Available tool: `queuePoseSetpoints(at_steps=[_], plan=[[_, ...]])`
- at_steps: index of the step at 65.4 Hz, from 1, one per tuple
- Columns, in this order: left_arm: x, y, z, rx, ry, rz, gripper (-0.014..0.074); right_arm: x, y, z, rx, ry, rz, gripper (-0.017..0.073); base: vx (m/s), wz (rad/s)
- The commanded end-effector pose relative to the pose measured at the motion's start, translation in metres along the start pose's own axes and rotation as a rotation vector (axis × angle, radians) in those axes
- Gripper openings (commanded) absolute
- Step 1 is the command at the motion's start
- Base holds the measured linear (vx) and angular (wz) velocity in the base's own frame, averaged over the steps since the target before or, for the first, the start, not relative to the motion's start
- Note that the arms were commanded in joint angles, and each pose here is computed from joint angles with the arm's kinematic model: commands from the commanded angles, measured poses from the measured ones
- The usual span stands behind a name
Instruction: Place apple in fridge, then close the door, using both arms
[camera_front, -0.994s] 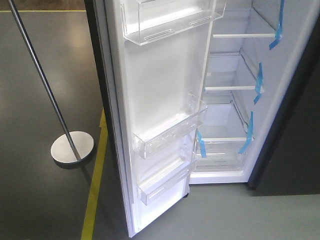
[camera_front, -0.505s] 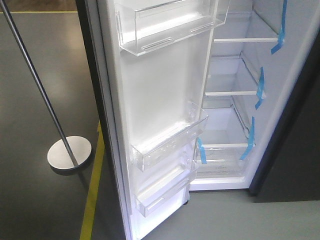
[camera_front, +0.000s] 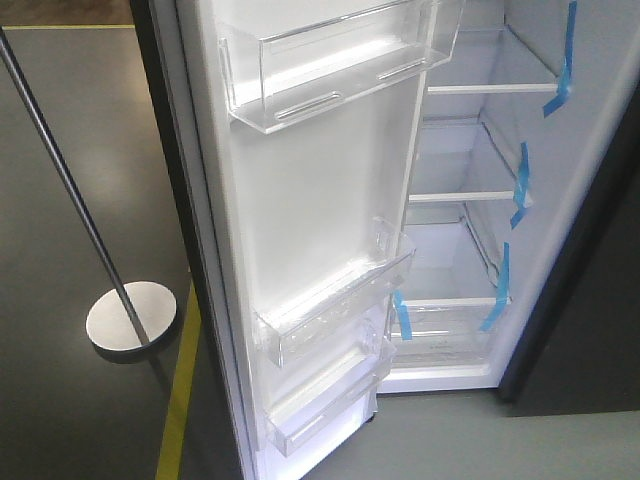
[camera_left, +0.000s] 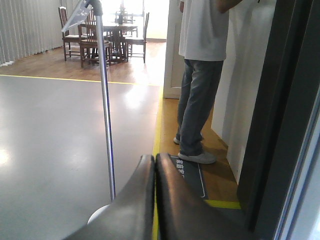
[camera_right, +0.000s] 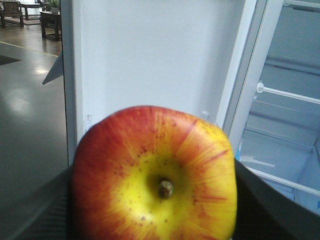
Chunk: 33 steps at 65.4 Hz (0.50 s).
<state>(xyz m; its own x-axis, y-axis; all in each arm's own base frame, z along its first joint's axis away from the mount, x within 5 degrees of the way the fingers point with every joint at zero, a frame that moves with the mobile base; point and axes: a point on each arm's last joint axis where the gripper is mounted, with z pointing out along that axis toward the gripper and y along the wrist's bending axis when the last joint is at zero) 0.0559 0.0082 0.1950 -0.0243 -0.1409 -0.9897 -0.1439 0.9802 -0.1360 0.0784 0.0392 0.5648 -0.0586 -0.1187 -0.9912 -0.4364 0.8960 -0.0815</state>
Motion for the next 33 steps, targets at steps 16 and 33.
queuePoseSetpoints(at_steps=[16, 33], plan=[[-0.0127, -0.0023, -0.0026, 0.021, -0.101, -0.015, -0.0006, -0.0112, -0.0011, -0.0022, 0.02, -0.093, 0.001, 0.0223, 0.06, -0.03], [-0.0127, -0.0023, -0.0026, 0.021, -0.101, -0.015, -0.0006, -0.0112, -0.0011, -0.0022, 0.02, -0.093, 0.001, 0.0223, 0.05, -0.02]])
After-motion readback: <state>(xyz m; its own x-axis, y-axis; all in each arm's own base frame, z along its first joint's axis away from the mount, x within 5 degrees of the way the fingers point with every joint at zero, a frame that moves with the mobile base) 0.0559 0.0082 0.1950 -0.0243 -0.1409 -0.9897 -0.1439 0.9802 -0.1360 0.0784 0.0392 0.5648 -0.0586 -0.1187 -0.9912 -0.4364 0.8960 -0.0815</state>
